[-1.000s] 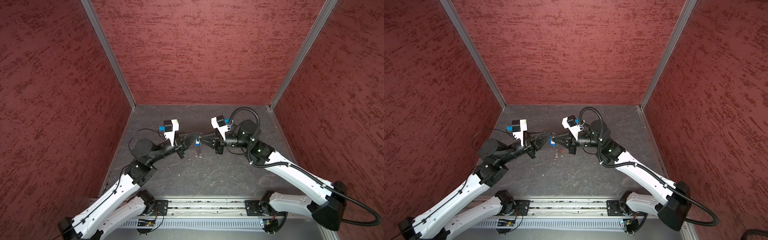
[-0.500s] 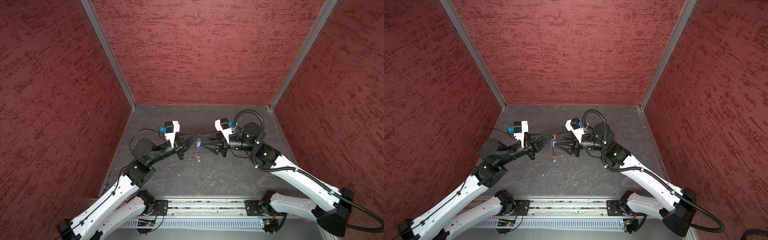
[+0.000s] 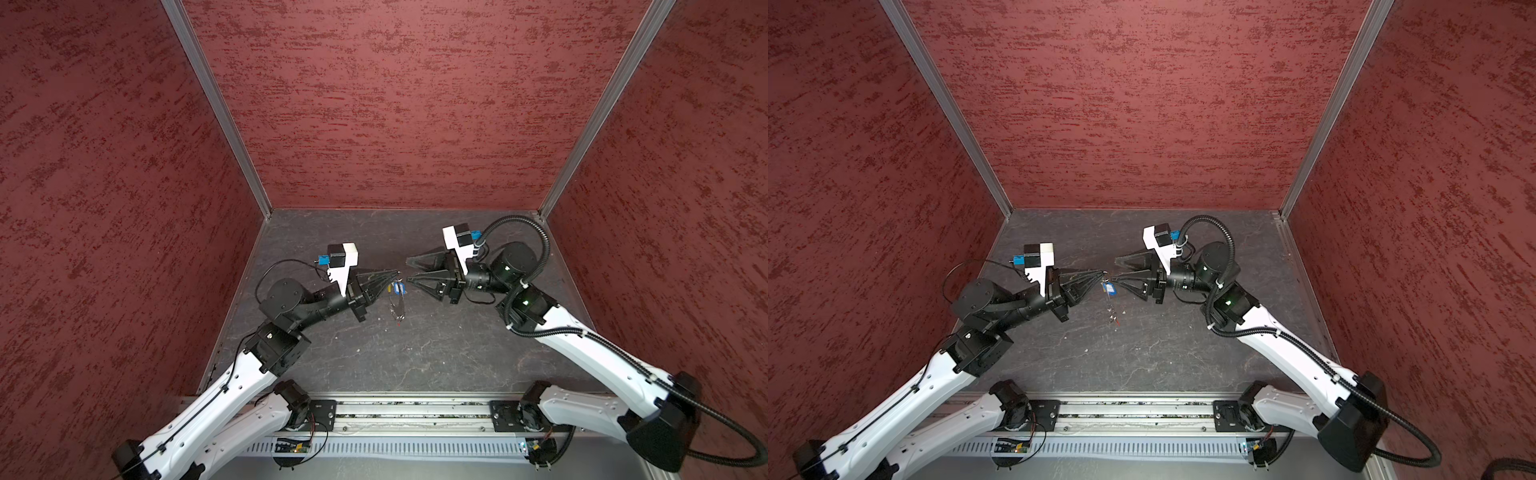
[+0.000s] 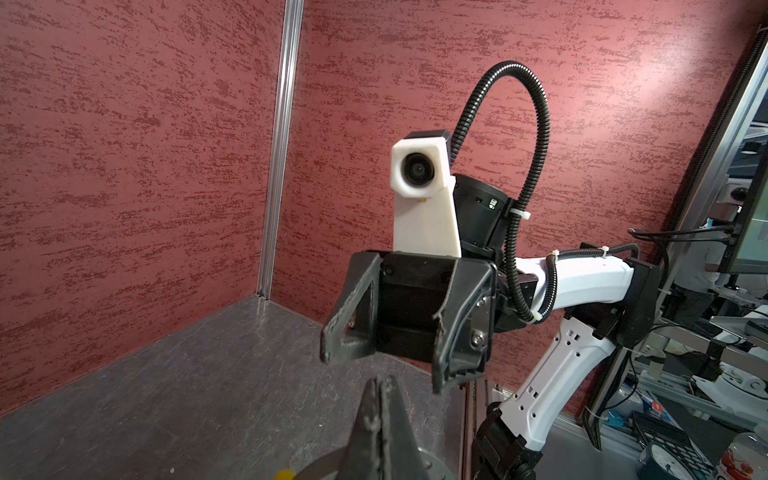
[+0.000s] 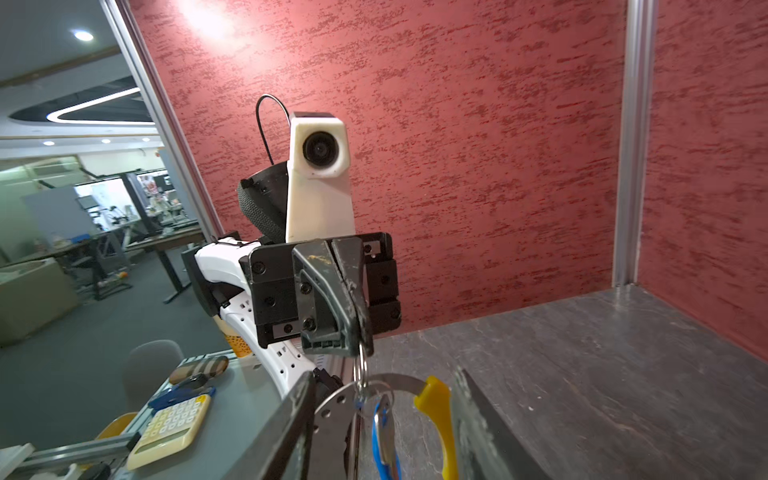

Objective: Remove the keys from the keyring

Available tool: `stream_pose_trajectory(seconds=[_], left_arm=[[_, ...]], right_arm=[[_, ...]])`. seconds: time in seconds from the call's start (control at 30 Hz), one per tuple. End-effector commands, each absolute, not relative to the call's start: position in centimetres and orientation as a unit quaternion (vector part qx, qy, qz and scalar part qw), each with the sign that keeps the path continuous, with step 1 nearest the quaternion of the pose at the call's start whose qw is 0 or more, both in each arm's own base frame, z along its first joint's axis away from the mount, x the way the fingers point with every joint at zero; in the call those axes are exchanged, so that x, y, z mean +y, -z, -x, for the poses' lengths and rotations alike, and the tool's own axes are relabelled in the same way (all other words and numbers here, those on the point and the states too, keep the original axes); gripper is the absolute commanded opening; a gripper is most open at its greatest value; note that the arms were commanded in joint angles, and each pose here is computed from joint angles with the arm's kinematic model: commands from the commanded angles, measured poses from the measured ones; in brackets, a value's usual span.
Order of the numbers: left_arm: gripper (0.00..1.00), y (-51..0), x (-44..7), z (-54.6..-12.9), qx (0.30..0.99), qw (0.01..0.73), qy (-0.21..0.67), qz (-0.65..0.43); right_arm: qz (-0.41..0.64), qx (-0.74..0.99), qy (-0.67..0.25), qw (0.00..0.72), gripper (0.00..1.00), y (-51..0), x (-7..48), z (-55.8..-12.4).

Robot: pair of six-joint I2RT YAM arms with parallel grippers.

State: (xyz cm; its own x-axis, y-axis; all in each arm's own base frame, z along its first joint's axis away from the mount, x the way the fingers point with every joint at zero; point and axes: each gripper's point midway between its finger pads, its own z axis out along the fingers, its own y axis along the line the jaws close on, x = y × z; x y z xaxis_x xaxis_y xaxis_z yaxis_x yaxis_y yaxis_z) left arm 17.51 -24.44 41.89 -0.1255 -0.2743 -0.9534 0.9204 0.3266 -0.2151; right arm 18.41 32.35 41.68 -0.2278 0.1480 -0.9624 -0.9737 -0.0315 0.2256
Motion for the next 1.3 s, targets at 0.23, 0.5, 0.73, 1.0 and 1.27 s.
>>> stream_pose_trajectory(seconds=[0.23,0.5,0.73,1.0,1.27], left_arm=[[0.0,-43.1,-24.0,-17.3,0.535,0.615,0.505,-0.285],[0.0,-43.0,-24.3,-17.5,0.536,0.61,0.509,-0.285],[0.0,-42.8,-24.4,-17.7,0.537,0.609,0.51,-0.283],[0.0,-42.8,-24.5,-17.6,0.541,0.604,0.512,-0.284],[0.43,-42.0,-23.9,-16.8,0.587,0.561,0.506,-0.29]], right_arm=[[0.422,0.462,-0.641,0.445,0.37,-42.9,32.3,-16.5],[0.419,0.463,-0.646,0.44,0.25,-42.7,32.7,-16.9],[0.414,0.466,-0.647,0.439,0.12,-42.6,32.7,-17.1],[0.411,0.477,-0.644,0.435,0.0,-42.2,32.9,-17.4],[0.428,0.514,-0.611,0.423,0.0,-40.8,32.3,-17.9]])
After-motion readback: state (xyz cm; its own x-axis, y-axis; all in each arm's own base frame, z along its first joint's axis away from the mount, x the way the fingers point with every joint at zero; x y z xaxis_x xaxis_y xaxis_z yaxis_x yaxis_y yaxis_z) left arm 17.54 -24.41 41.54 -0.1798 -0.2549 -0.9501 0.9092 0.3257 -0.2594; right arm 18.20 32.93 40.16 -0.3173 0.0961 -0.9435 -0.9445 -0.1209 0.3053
